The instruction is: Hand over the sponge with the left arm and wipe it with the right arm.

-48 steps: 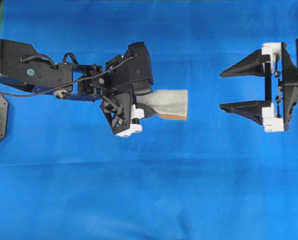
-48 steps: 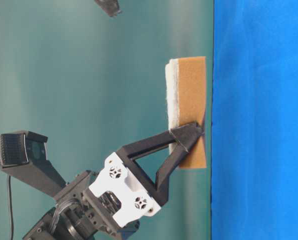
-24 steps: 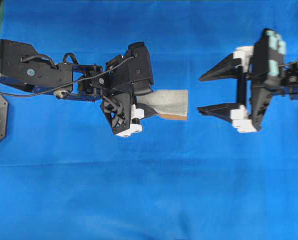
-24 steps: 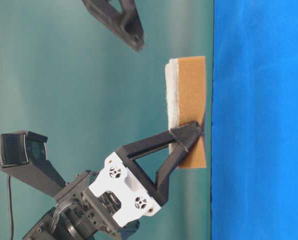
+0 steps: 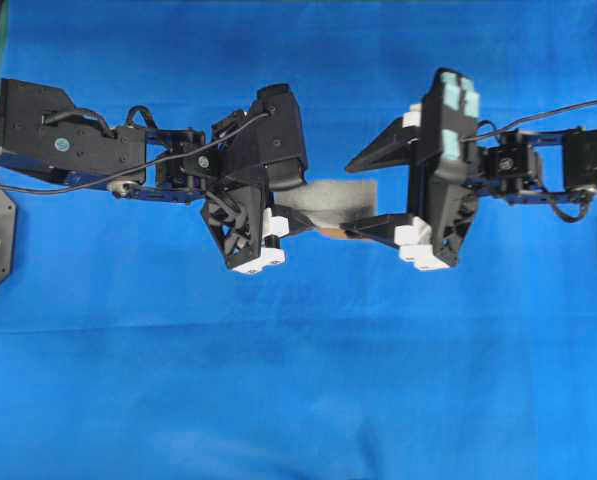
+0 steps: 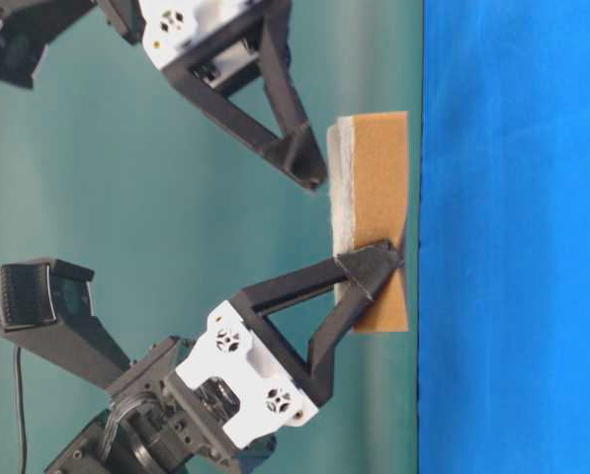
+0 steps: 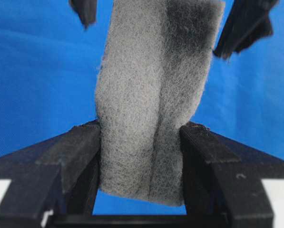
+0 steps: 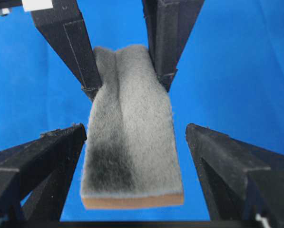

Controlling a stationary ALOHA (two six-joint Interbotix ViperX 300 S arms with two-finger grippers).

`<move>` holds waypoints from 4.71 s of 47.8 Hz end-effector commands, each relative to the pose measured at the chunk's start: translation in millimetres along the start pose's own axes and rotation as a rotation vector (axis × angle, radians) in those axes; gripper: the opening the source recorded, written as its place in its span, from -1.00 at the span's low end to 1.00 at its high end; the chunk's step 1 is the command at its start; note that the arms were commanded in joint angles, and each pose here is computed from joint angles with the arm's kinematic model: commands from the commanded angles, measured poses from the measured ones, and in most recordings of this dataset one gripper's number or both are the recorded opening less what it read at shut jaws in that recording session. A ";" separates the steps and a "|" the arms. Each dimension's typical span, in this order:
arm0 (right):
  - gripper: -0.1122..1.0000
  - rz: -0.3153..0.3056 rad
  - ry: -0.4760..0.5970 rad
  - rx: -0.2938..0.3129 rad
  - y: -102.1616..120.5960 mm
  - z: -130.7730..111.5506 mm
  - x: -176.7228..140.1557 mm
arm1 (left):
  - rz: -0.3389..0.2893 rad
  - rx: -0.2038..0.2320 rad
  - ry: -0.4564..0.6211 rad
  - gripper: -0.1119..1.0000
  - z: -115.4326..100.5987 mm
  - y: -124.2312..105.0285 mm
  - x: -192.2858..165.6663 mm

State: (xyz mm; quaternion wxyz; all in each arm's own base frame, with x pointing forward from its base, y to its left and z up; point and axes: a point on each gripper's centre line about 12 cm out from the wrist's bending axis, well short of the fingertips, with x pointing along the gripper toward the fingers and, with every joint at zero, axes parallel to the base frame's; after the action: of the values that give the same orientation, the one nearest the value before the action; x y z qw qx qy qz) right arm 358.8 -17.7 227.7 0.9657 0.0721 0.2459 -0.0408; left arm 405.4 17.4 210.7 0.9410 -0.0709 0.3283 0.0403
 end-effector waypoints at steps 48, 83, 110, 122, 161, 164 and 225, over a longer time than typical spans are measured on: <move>-0.45 -0.009 0.059 -0.028 -0.3 5.5 12.6 | -0.005 0.015 -0.036 -0.22 9.8 -1.8 -6.1; -0.45 -0.008 0.069 -0.021 -0.6 -5.3 -7.9 | -0.053 0.088 -0.355 0.59 -16.5 -7.8 -83.8; -0.45 -0.014 0.142 -0.022 -5.0 -48.7 43.5 | -0.060 0.096 -0.398 0.59 -19.0 -9.2 -90.5; -0.45 -0.012 0.215 -0.028 -3.4 -80.4 69.4 | -0.060 0.096 -0.395 0.59 -19.8 -9.0 -89.9; -0.45 -0.214 0.217 0.056 -102.5 -79.8 64.4 | -0.060 0.095 -0.395 0.59 -19.5 -9.1 -89.5; -0.45 -0.203 0.219 0.054 -96.8 -80.6 65.4 | -0.060 0.096 -0.395 0.59 -19.5 -9.1 -89.5; -0.45 -0.202 0.245 0.074 -95.8 -79.9 67.9 | -0.060 0.095 -0.393 0.59 -20.1 -9.0 -89.4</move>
State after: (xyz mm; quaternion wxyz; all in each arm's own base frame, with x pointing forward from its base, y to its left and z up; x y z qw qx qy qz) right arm 369.9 -92.2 104.2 0.9118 0.0883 0.3802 -0.1276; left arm 323.2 3.7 244.7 0.9883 -0.0279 0.1495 0.0119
